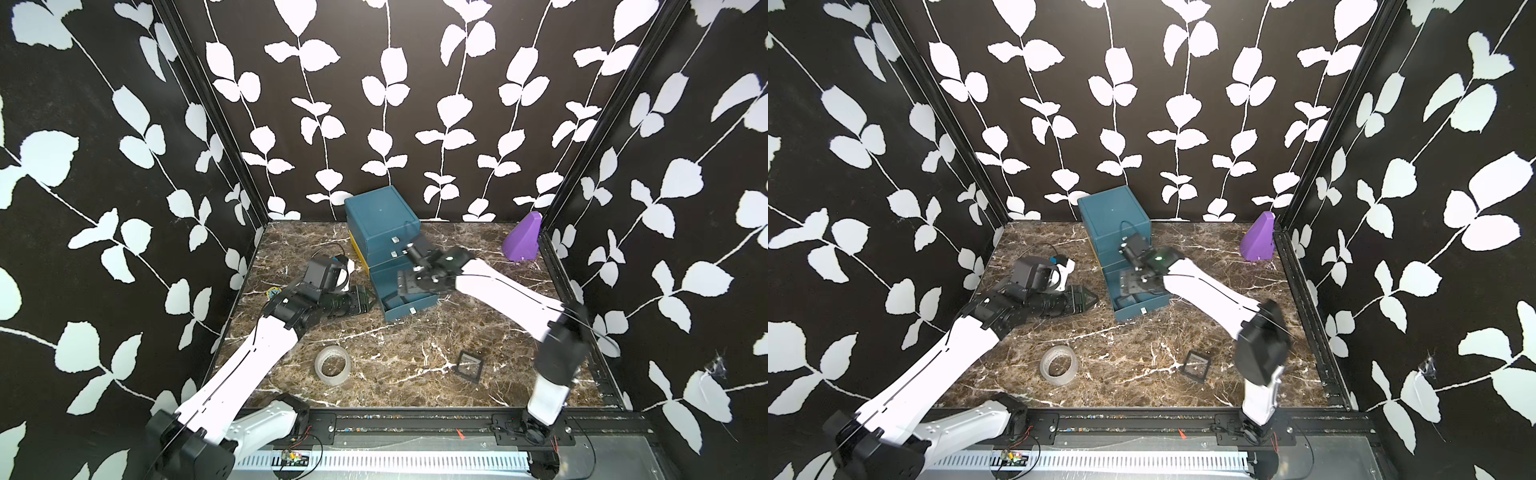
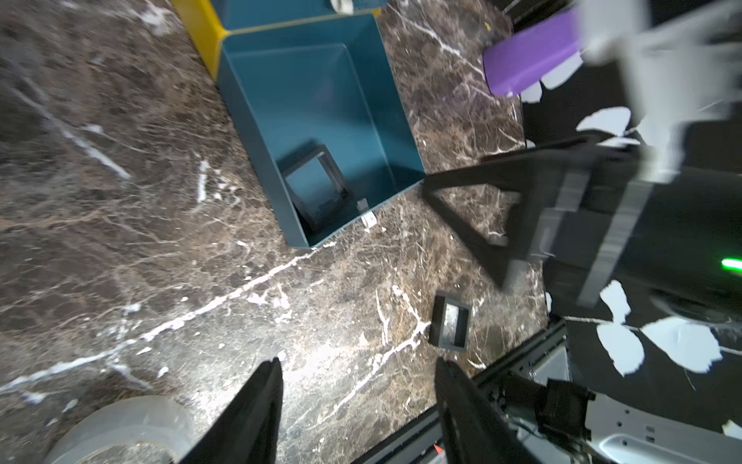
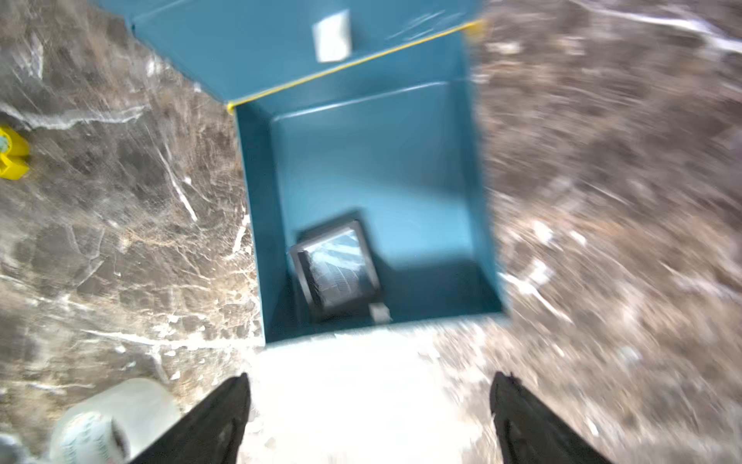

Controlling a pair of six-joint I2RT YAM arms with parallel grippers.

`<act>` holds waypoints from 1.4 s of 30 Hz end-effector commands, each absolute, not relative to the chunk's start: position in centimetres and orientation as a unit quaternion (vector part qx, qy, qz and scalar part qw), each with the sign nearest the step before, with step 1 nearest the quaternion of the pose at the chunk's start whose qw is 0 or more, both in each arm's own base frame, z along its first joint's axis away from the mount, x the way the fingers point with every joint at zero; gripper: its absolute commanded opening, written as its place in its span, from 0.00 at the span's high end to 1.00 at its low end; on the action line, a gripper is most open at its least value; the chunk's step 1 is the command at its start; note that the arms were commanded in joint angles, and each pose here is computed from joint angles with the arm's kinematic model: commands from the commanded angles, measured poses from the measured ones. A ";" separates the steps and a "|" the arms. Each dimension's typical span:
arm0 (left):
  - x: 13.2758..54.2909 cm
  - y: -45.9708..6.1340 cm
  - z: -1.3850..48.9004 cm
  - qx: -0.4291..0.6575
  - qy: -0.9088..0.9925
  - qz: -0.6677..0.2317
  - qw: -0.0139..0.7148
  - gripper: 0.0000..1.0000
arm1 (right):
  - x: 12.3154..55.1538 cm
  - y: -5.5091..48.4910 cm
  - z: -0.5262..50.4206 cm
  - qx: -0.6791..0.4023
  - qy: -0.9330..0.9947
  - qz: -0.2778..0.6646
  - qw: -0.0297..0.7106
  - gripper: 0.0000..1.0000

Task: Place the brooch boxes into the drawer by color
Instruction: Place the brooch box in the drawer, then pick up the brooch box from the center of the board.

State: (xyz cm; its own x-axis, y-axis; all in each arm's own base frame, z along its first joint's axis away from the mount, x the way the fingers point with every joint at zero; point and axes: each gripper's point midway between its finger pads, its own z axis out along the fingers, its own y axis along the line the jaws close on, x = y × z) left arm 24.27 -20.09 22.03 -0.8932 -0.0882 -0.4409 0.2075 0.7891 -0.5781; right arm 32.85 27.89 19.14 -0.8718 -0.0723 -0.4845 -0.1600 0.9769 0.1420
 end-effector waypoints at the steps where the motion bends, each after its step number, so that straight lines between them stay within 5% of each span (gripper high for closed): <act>1: 23.1 -22.2 22.4 0.106 0.908 -0.353 0.200 0.41 | 30.1 21.2 16.9 0.050 0.980 0.027 0.192 0.00; 13: 20.0 -27.1 19.0 0.241 0.897 -0.349 0.125 0.41 | 16.1 12.2 8.6 0.239 0.971 -0.011 -0.015 0.00; 38: 19.8 -28.0 19.0 0.258 0.889 -0.358 0.127 0.38 | 14.9 14.4 1.5 0.250 0.966 0.033 -0.056 0.01; 42: 19.8 -28.0 18.9 0.255 0.889 -0.358 0.127 0.38 | 14.8 14.6 0.9 0.255 0.965 0.037 -0.058 0.13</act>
State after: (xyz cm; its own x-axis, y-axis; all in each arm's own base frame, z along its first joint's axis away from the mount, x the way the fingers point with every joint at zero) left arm 19.84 -27.85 17.35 -0.8523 0.3765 -0.3629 0.5227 0.6345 -0.5694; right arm 15.15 14.53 1.52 -0.8725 0.4738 0.1194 0.4818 0.8749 0.0495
